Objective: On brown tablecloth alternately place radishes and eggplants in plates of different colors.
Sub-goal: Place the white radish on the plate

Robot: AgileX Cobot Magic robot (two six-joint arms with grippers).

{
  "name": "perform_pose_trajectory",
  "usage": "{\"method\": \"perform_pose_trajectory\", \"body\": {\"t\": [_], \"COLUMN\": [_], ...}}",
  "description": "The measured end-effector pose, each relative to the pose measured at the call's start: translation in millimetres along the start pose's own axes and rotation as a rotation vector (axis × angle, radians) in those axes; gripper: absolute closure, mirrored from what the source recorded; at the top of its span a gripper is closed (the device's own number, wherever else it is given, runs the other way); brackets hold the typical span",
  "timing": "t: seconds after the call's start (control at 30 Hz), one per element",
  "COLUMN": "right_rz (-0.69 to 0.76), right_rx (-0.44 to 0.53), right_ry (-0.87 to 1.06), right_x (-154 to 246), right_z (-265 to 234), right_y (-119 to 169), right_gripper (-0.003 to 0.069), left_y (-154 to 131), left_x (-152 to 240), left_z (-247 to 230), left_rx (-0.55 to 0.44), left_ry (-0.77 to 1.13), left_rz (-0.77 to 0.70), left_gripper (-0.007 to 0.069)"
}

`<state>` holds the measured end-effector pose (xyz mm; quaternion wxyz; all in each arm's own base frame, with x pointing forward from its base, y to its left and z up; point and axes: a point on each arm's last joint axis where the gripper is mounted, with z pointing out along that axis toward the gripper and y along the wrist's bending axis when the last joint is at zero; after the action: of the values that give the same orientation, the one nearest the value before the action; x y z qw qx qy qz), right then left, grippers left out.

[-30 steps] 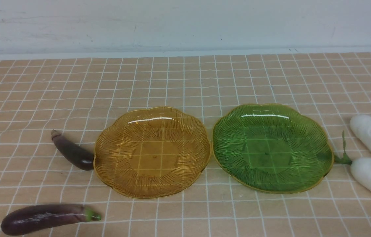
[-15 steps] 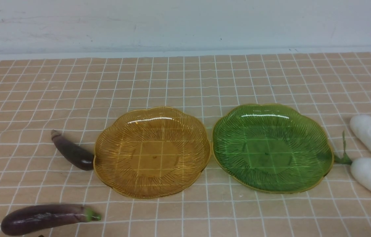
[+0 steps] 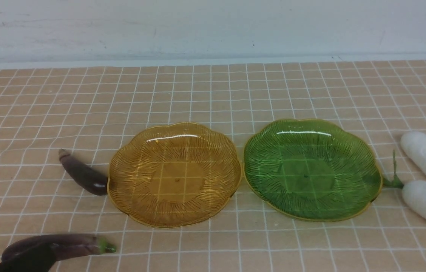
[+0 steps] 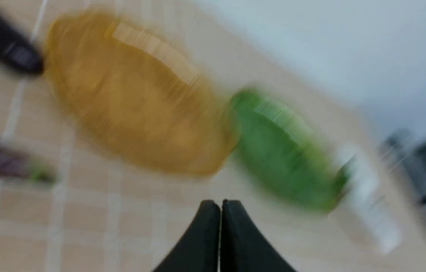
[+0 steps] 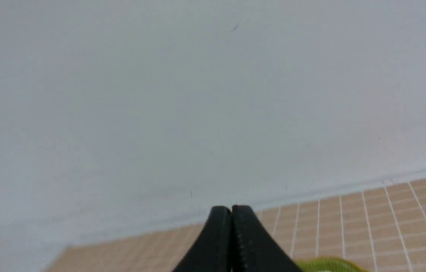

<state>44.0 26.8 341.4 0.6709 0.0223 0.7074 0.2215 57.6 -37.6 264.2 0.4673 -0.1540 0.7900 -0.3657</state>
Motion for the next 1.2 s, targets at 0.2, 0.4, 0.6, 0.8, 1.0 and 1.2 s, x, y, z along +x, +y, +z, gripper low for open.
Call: {"method": "perform_pose_trajectory", "body": {"t": [0.2, 0.4, 0.6, 0.8, 1.0, 1.2], "right_rz": [0.037, -0.061, -0.163, -0.223, -0.223, -0.229], "right_rx": [0.206, 0.474, 0.552, 0.585, 0.589, 0.593], "right_ry": [0.714, 0.993, 1.162, 1.293, 1.366, 1.423], "right_x": [12.9, 24.2, 44.7, 78.0, 99.0, 115.1], "right_z": [72.5, 142.4, 209.3, 240.4, 247.5, 250.9], "right_y": [-30.8, -82.5, -122.8, -151.1, -161.9, -169.8], "right_gripper": [0.0666, 0.0571, 0.0270, 0.0020, -0.0009, 0.0025], "left_y": [8.8, 16.7, 16.5, 16.3, 16.4, 16.4], "left_x": [-17.9, -23.4, -22.5, -22.9, -24.7, -24.7], "left_z": [35.6, 55.3, 54.6, 54.7, 55.6, 55.6], "left_rx": [-0.315, -0.378, -0.355, -0.352, -0.352, -0.352], "left_ry": [0.380, 0.488, 0.532, 0.530, 0.511, 0.511], "left_rz": [0.142, 0.197, 0.297, 0.308, 0.321, 0.321], "left_gripper": [0.0635, 0.0599, 0.0563, 0.0562, 0.0557, 0.0555]}}
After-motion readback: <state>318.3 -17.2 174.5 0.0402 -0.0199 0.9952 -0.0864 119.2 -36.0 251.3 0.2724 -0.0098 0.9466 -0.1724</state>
